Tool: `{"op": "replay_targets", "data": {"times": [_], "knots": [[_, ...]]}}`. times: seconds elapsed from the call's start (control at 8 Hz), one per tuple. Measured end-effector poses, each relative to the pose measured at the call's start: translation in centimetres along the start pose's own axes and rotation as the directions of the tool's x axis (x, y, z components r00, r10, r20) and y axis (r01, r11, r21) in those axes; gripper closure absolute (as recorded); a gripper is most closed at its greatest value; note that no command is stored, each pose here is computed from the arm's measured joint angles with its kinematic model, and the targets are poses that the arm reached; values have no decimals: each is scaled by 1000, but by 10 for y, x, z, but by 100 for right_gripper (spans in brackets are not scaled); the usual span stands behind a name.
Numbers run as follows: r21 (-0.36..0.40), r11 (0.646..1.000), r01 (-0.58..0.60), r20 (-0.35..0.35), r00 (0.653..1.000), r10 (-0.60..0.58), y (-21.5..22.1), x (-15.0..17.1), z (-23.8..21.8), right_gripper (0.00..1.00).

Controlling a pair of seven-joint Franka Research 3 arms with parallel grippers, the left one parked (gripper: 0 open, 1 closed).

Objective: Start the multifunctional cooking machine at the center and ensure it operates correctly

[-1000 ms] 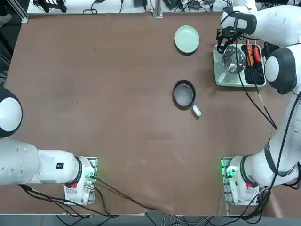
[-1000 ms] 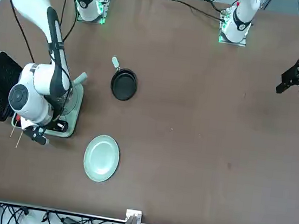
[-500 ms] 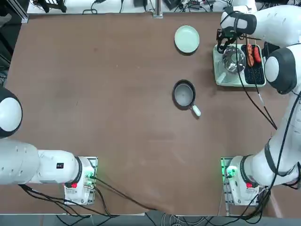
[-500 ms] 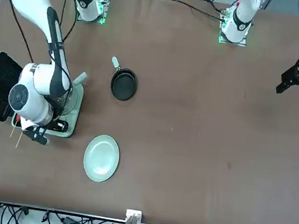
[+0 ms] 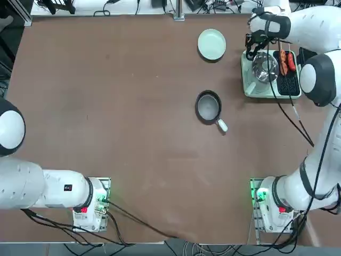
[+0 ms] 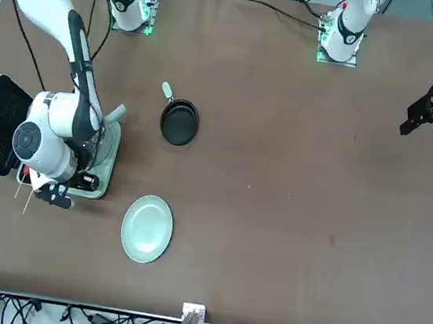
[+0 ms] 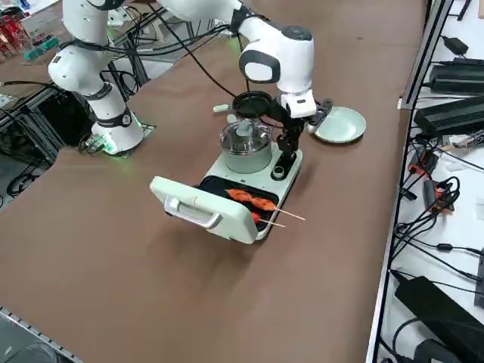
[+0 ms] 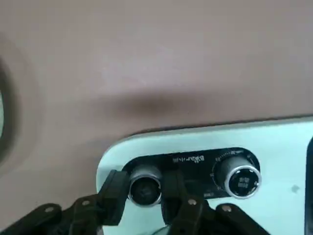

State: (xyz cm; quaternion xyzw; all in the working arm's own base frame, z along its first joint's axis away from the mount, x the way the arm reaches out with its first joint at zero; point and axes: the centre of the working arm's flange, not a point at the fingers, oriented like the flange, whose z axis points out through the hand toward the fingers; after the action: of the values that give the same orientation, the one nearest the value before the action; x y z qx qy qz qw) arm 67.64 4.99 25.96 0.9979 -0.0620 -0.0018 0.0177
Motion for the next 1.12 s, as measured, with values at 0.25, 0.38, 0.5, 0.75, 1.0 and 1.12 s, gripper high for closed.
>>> {"op": "replay_targets", "data": {"times": [0.25,0.38,0.5,0.75,1.0,1.12], "knots": [[0,995,96,-1,995,-96,-1,0,-1,60],[-2,988,152,-5,988,-152,-2,1,-3,60],[-1,978,206,-1,978,-206,-7,1,-3,64],[-18,958,286,4,958,-286,-12,0,-4,70],[-25,935,355,9,935,-355,-15,-1,-5,73],[-30,919,394,11,919,-394,-15,0,-6,75]]}}
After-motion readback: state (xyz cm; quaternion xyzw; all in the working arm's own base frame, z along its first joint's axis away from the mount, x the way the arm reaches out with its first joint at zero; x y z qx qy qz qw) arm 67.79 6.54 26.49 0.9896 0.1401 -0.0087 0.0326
